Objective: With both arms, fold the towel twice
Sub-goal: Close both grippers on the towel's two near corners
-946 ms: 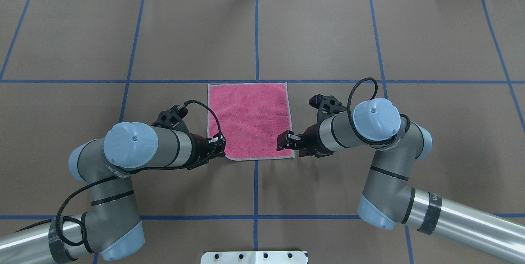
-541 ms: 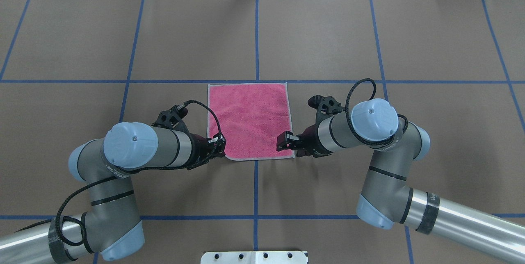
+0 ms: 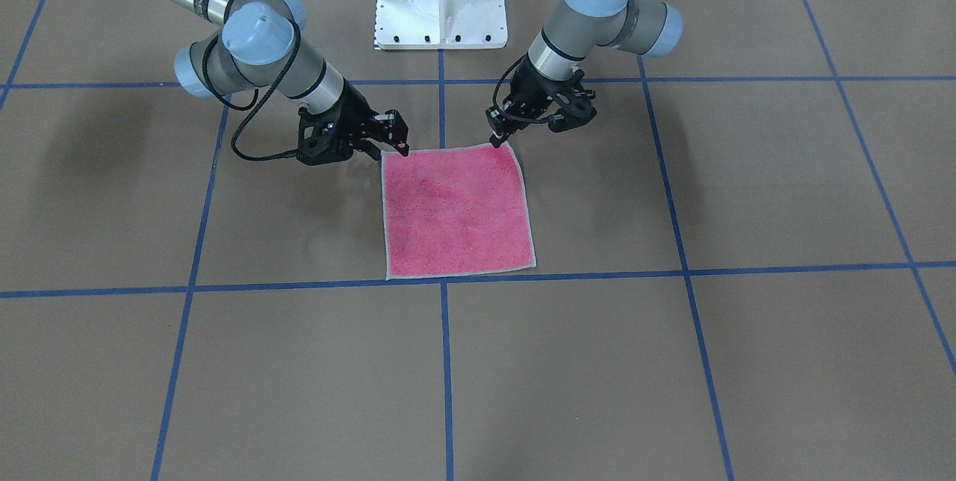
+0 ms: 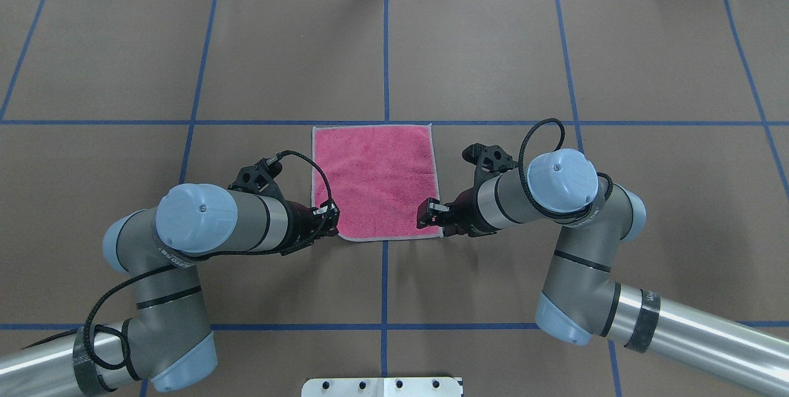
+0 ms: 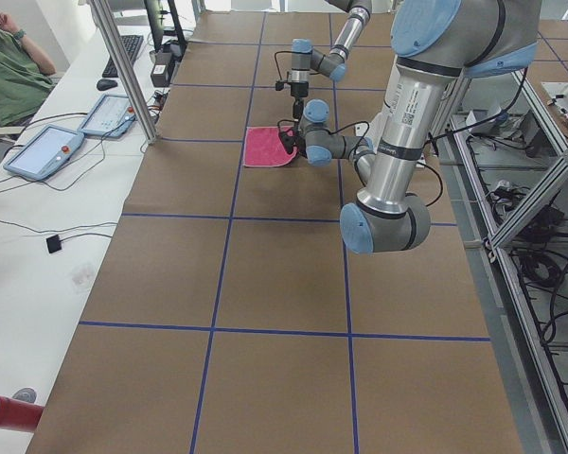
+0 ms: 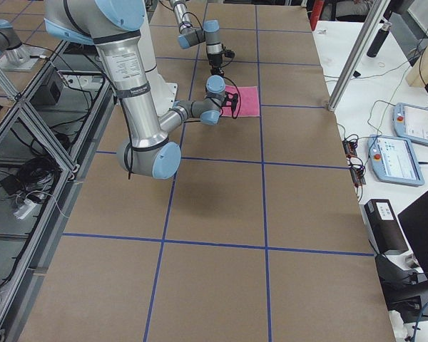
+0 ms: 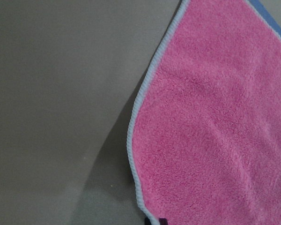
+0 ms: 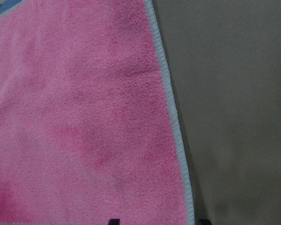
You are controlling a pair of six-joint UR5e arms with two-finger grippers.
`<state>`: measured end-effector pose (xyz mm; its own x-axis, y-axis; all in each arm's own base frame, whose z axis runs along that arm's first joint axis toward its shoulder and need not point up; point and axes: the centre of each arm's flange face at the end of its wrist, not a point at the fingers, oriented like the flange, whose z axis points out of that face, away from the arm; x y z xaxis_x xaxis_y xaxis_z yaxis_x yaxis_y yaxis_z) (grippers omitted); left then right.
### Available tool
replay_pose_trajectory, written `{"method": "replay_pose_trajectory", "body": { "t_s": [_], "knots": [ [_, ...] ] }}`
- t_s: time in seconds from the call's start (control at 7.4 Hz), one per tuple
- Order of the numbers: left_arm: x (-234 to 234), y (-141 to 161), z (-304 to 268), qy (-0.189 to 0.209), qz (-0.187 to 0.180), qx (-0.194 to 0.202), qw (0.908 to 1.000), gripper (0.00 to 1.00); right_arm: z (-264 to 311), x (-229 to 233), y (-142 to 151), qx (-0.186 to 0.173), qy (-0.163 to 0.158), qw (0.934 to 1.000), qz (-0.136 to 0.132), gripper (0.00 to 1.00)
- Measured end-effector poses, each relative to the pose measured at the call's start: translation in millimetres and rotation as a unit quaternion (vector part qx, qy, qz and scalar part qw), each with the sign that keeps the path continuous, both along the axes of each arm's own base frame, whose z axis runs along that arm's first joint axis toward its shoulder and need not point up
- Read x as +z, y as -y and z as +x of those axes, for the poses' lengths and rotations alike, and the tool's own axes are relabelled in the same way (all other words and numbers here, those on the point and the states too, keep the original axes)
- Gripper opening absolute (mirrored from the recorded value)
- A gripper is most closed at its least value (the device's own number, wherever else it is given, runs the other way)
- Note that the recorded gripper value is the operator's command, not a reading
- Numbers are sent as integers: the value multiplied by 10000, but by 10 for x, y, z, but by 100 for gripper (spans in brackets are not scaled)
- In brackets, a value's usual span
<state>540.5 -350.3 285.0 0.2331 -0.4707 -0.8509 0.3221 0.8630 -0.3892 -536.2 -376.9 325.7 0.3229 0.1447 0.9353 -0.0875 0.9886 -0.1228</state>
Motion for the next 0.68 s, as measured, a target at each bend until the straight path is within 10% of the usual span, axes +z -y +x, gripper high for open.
{"method": "replay_pose_trajectory", "body": {
  "t_s": [0.68],
  "knots": [
    [-1, 0, -1, -1, 2, -3, 10000, 0, -6, 16, -12, -9, -11, 10000, -8, 69]
  ]
}}
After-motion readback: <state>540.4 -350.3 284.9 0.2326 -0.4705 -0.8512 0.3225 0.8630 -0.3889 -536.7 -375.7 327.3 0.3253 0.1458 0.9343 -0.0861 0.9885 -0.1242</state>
